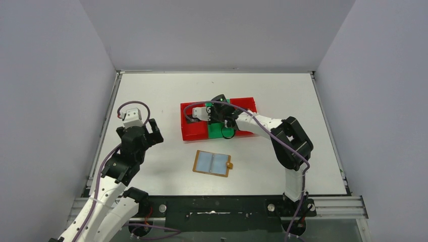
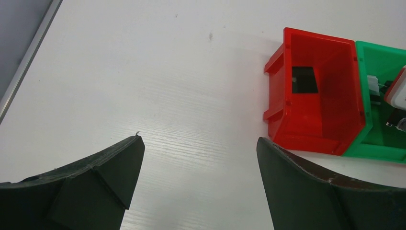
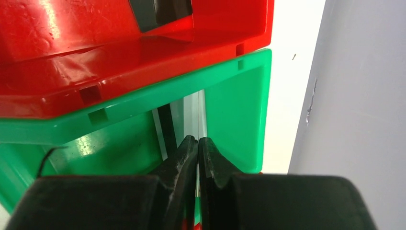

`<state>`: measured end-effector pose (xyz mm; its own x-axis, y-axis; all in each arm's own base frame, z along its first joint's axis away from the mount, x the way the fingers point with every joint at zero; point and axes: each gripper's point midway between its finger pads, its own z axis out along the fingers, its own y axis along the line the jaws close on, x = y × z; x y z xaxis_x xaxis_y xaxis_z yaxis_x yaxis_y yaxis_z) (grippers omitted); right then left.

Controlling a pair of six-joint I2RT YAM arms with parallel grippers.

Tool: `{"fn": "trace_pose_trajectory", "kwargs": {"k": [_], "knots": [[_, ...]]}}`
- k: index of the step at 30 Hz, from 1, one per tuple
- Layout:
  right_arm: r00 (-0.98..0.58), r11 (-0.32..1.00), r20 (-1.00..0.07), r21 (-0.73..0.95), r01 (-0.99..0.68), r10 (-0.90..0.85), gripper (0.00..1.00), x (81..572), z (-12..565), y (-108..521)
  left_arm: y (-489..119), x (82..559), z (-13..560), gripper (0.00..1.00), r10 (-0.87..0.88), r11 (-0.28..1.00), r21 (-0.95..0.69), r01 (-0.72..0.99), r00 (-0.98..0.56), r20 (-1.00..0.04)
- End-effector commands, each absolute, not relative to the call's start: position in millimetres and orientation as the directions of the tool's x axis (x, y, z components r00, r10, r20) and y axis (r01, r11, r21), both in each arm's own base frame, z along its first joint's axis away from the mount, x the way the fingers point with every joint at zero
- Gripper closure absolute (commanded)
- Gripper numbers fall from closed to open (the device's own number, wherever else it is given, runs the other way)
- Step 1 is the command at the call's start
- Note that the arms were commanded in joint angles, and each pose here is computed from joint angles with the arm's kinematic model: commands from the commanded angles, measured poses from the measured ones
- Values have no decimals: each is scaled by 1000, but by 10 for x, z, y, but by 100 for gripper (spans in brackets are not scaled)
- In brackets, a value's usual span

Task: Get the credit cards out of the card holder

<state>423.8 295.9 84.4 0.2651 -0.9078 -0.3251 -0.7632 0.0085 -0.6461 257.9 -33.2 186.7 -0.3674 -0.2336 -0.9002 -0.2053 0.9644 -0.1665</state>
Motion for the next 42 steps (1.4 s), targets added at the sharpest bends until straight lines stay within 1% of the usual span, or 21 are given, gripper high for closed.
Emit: {"fn": "trace_pose_trajectory", "kwargs": {"k": [1, 3, 6, 10, 11, 13, 14, 18, 19, 22, 27, 29, 30, 31, 32, 33, 34, 36, 38, 40, 42], "knots": [[337, 0, -328, -717, -697, -882, 97, 4455, 1029, 3096, -319, 2658, 2041, 10, -249, 960, -192, -204, -300, -921], [341, -5, -322, -722, -692, -883, 92, 4486, 992, 3092, -325, 2660, 2039, 10, -248, 960, -193, -202, -302, -921], [331, -7, -321, -709, -705, -887, 91, 4517, 885, 3080, -323, 2660, 2040, 10, -249, 960, -193, -203, -302, -920], [319, -17, -316, -686, -727, -893, 87, 4502, 786, 3051, -309, 2659, 2032, 10, -250, 959, -192, -210, -301, -920], [318, -14, -326, -678, -735, -890, 87, 4481, 784, 3057, -312, 2660, 2034, 10, -250, 959, -193, -208, -300, -920], [307, 7, -355, -664, -748, -883, 78, 4459, 828, 3055, -314, 2662, 2026, 10, -250, 959, -192, -208, -303, -920], [300, 15, -363, -658, -753, -882, 71, 4447, 843, 3041, -314, 2664, 2025, 10, -251, 959, -194, -207, -303, -920], [277, 64, -405, -654, -754, -871, 65, 4434, 975, 3035, -325, 2670, 2015, 10, -251, 960, -195, -202, -306, -918], [272, 78, -418, -652, -754, -867, 60, 4428, 1016, 3043, -327, 2672, 2014, 10, -251, 960, -195, -201, -307, -918], [263, 119, -462, -646, -754, -847, 58, 4411, 1149, 3061, -333, 2673, 2013, 10, -251, 960, -196, -198, -308, -918], [215, 270, -577, -638, -722, -788, 52, 4404, 1554, 3054, -332, 2672, 2016, 10, -251, 960, -197, -197, -307, -918], [141, 417, -679, -586, -695, -720, 49, 4385, 1762, 3031, -330, 2670, 2015, 10, -251, 960, -196, -198, -307, -918], [111, 490, -737, -545, -680, -666, 46, 4357, 1903, 3024, -329, 2670, 2014, 10, -251, 960, -196, -199, -308, -918], [52, 583, -801, -477, -658, -596, 41, 4321, 2009, 2996, -327, 2670, 2014, 10, -252, 960, -196, -200, -307, -918], [-22, 683, -867, -377, -625, -498, 36, 4280, 2110, 2972, -329, 2671, 2015, 10, -251, 960, -196, -199, -307, -918], [-91, 758, -911, -275, -591, -402, 34, 4219, 2220, 2942, -332, 2670, 2016, 10, -251, 960, -196, -197, -308, -918], [-197, 825, -933, -151, -544, -301, 34, 4162, 2217, 2912, -327, 2671, 2014, 10, -251, 960, -196, -200, -308, -918], [-400, 901, -906, 50, -430, -140, 32, 4018, 2098, 2862, -332, 2673, 2008, 10, -251, 961, -196, -197, -309, -917], [-561, 933, -828, 183, -310, -24, 30, 3810, 1903, 2849, -333, 2676, 2005, 10, -250, 961, -195, -197, -312, -917], [-645, 963, -761, 218, -159, 66, 29, 3563, 1715, 2814, -339, 2678, 2003, 10, -250, 961, -196, -194, -313, -916], [-650, 982, -751, 187, -40, 117, 25, 3293, 1564, 2785, -341, 2681, 1999, 10, -249, 962, -195, -194, -315, -916]]}}
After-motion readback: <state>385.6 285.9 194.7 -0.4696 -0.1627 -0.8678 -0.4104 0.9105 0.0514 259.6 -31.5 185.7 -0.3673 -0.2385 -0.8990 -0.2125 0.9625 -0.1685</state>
